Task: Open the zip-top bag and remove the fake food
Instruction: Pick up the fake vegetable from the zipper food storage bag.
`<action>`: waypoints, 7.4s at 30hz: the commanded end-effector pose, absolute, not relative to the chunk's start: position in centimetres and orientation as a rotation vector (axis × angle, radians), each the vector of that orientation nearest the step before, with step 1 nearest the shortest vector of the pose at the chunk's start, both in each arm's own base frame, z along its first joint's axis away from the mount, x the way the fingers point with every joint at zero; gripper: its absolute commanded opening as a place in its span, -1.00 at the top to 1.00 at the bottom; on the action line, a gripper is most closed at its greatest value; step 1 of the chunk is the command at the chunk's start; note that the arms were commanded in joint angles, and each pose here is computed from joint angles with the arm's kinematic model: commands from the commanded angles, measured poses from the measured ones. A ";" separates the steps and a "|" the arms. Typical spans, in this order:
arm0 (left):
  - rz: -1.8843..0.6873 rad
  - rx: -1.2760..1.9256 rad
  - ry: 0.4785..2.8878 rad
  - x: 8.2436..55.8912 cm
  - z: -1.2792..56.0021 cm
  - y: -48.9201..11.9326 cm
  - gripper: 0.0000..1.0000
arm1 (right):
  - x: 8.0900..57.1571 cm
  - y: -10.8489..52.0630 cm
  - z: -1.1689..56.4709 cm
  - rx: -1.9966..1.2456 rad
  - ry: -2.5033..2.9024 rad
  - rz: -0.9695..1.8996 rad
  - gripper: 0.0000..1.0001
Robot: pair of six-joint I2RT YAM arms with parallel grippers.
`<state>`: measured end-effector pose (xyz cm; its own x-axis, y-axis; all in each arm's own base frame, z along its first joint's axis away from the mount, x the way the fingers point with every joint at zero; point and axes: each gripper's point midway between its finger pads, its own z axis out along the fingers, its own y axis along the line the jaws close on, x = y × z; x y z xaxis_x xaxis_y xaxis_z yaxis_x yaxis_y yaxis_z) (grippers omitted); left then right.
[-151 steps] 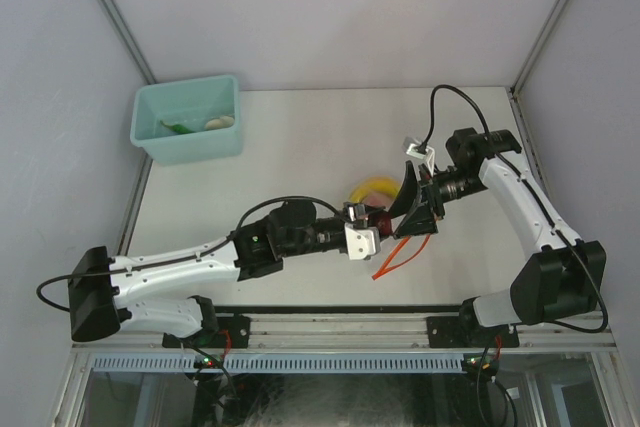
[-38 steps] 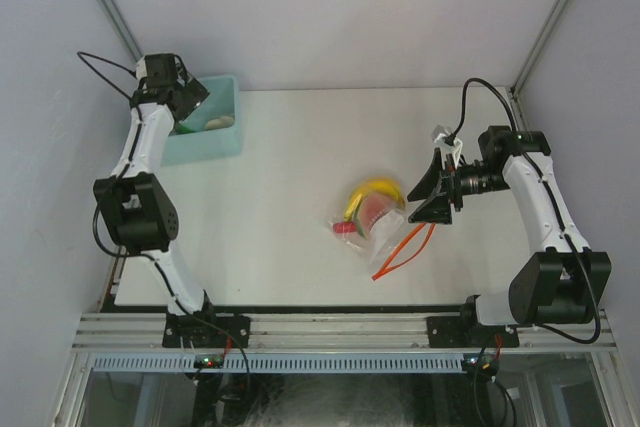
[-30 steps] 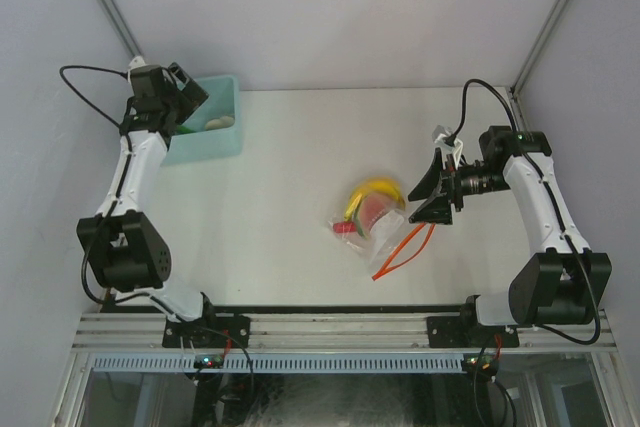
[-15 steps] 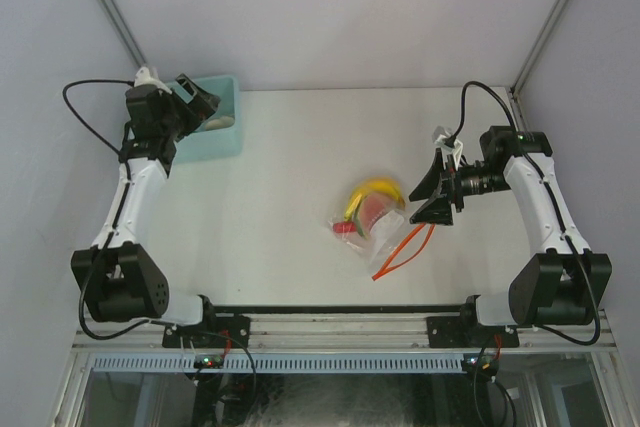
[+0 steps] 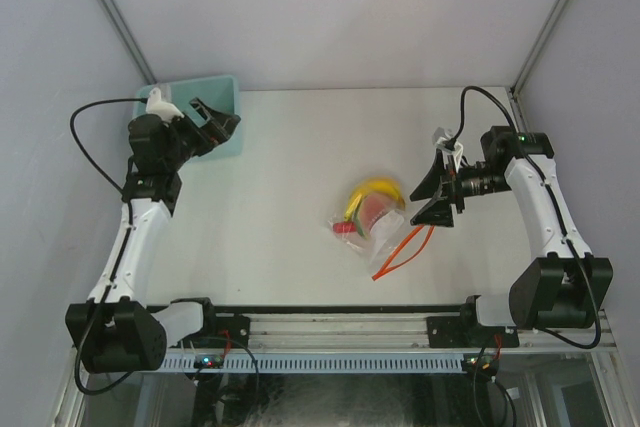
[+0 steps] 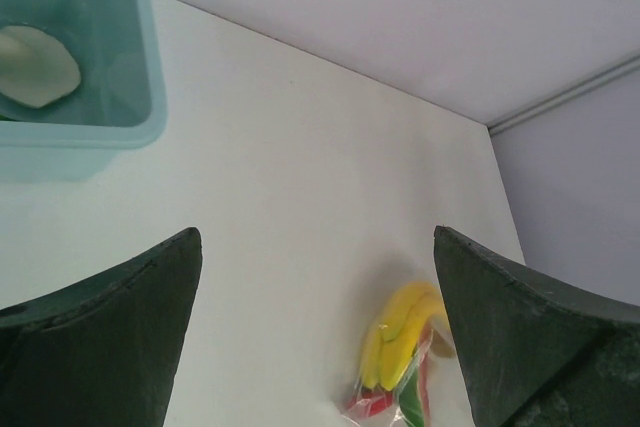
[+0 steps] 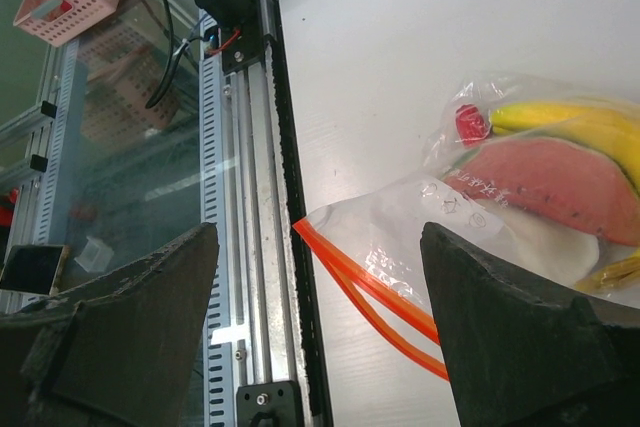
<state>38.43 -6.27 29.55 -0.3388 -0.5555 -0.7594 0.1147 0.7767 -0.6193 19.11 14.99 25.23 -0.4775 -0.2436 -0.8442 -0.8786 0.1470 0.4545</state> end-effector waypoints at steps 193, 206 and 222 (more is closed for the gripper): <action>-1.061 0.375 2.337 32.0 5.2 -35.9 0.33 | 21.6 15.3 10.9 -1.655 1.321 0.544 1.00; -1.064 0.349 2.330 31.9 5.5 -35.7 0.34 | 19.4 14.0 14.5 -1.442 1.337 0.658 1.00; -1.165 0.285 2.291 31.8 8.1 -36.6 0.12 | 16.4 14.8 18.9 -1.363 1.346 0.839 1.00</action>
